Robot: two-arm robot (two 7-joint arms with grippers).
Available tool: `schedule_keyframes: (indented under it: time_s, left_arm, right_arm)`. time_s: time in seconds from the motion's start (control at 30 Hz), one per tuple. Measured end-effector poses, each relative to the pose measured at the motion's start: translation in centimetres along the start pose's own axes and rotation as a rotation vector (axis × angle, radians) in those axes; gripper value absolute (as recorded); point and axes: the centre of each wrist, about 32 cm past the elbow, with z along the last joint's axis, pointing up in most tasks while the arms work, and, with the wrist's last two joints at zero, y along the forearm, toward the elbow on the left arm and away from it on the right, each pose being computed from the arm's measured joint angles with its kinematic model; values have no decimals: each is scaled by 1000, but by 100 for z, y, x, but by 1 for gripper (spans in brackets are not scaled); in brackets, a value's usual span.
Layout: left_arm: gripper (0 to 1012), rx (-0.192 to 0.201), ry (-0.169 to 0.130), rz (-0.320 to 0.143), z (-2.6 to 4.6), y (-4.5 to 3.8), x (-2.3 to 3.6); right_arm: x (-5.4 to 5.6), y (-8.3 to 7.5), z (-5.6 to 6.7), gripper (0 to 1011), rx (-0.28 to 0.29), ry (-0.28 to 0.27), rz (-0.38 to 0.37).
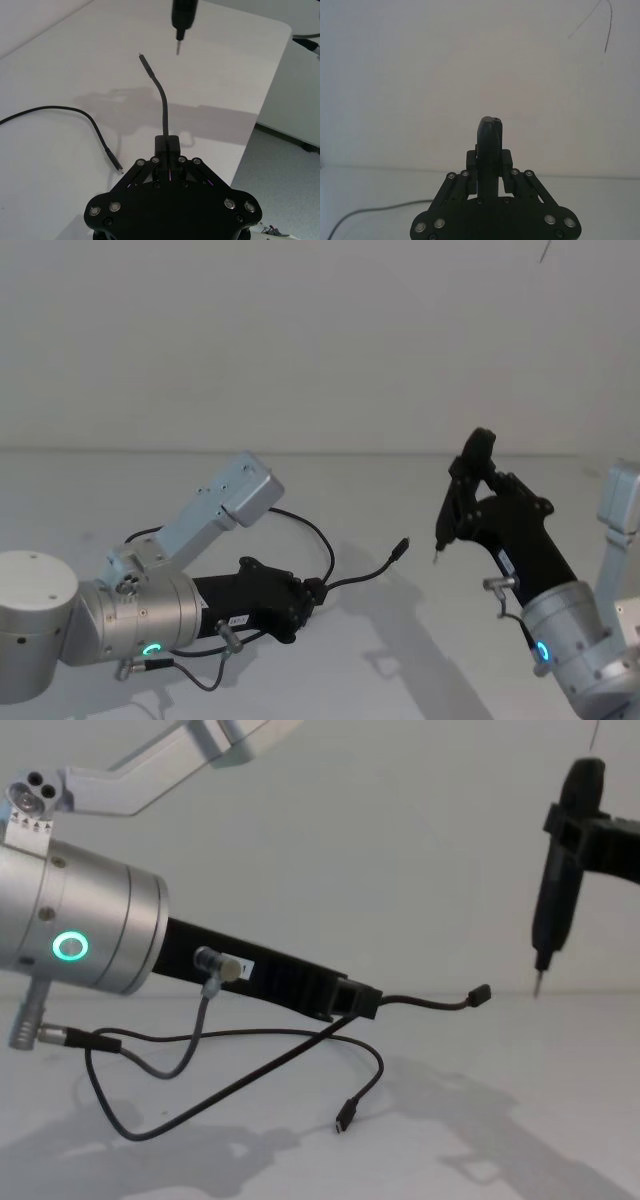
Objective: Pick up the data cable with the one hand.
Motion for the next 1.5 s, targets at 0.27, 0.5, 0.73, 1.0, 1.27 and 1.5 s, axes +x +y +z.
schedule_keyframes:
  time_s: [0.27, 0.5, 0.73, 1.0, 1.27, 1.5]
  left_arm:
    - [32, -1, -1, -4, 7, 15, -1]
    - [32, -1, -1, -5, 9, 20, -2]
    - [32, -1, 0, -5, 11, 24, -1]
    - [32, -1, -1, -6, 12, 26, -2]
    - [32, -1, -1, -6, 13, 28, -2]
    - [32, -1, -1, -6, 13, 28, -2]
  right_arm:
    - [-66, 120, -8, 279, 31, 40, -11]
    - [-85, 200, -64, 279, 41, 58, -23]
    - [-70, 258, -141, 279, 47, 60, -33]
    - [-42, 309, -222, 279, 47, 56, -42]
    - [-25, 358, -283, 279, 49, 56, -46]
    - [-34, 377, -321, 279, 44, 62, -39]
